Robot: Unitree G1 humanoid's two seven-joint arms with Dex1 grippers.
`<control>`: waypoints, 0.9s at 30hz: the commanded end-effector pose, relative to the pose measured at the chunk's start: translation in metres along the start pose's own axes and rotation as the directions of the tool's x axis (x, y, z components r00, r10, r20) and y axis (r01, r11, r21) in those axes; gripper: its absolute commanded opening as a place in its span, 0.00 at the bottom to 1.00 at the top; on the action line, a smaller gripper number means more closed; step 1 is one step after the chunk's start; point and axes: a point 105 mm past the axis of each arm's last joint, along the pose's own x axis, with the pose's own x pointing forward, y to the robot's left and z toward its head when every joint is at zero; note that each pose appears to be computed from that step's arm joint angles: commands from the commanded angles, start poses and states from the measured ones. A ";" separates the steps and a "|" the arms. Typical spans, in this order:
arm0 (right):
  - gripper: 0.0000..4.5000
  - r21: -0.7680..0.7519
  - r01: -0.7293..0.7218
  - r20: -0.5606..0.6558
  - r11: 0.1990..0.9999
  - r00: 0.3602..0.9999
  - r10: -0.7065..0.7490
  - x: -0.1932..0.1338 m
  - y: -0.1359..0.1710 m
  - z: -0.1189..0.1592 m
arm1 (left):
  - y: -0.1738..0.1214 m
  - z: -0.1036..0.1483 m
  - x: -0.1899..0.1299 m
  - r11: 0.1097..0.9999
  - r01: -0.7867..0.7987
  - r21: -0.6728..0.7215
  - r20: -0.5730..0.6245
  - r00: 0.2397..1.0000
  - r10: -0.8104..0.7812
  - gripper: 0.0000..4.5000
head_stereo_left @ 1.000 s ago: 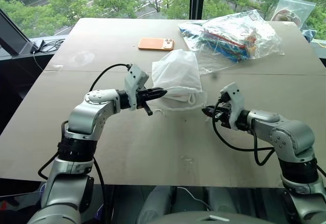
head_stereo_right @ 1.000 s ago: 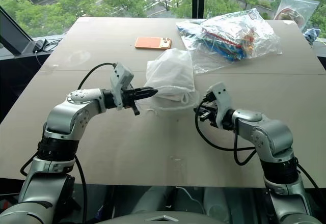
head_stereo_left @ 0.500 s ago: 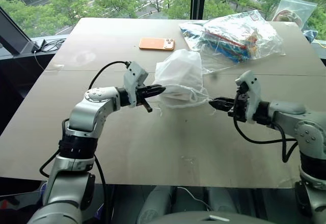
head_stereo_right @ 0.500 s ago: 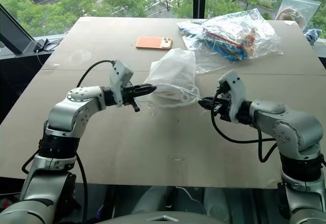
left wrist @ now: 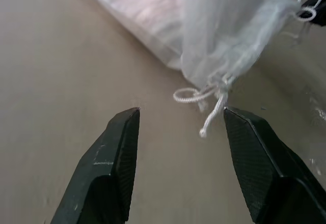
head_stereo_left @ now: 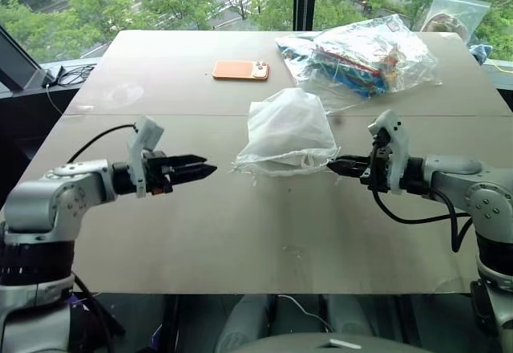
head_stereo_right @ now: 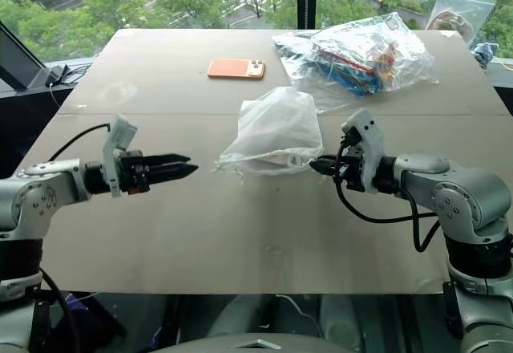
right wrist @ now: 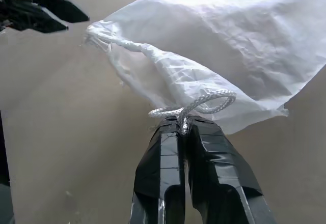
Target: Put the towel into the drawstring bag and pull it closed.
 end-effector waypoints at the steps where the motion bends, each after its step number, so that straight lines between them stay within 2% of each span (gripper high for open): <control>1: 0.00 -0.033 -0.022 0.031 0.999 0.999 0.023 -0.001 0.005 0.008 | -0.016 0.006 0.018 0.982 0.014 0.189 0.010 1.000 -0.016 0.60; 5: 0.00 -0.037 -0.016 0.031 0.999 0.999 0.017 -0.002 0.004 0.009 | -0.028 -0.002 0.042 0.957 0.035 0.288 -0.004 0.999 -0.036 0.60; 11: 0.00 -0.041 -0.010 0.033 0.999 0.999 0.011 -0.003 0.004 0.011 | -0.024 -0.010 0.058 0.968 0.021 0.250 -0.001 1.000 -0.021 0.60; 16: 0.00 -0.049 -0.006 0.048 0.999 0.999 0.009 -0.003 0.005 0.016 | -0.015 -0.015 0.074 0.999 -0.032 0.011 0.086 0.996 0.031 0.60; 23: 0.00 -0.052 -0.010 0.060 0.999 0.998 0.013 -0.003 0.008 0.020 | -0.024 -0.032 0.099 0.994 -0.099 0.047 0.096 0.991 0.094 0.60; 25: 0.00 -0.052 -0.010 0.060 0.999 0.998 0.013 -0.004 0.008 0.020 | -0.019 -0.029 0.105 0.990 -0.139 0.006 0.136 0.981 0.137 0.60; 27: 0.00 -0.050 -0.007 0.061 0.999 0.998 0.011 -0.004 0.008 0.020 | -0.019 -0.031 0.109 0.990 -0.144 -0.015 0.150 0.978 0.144 0.48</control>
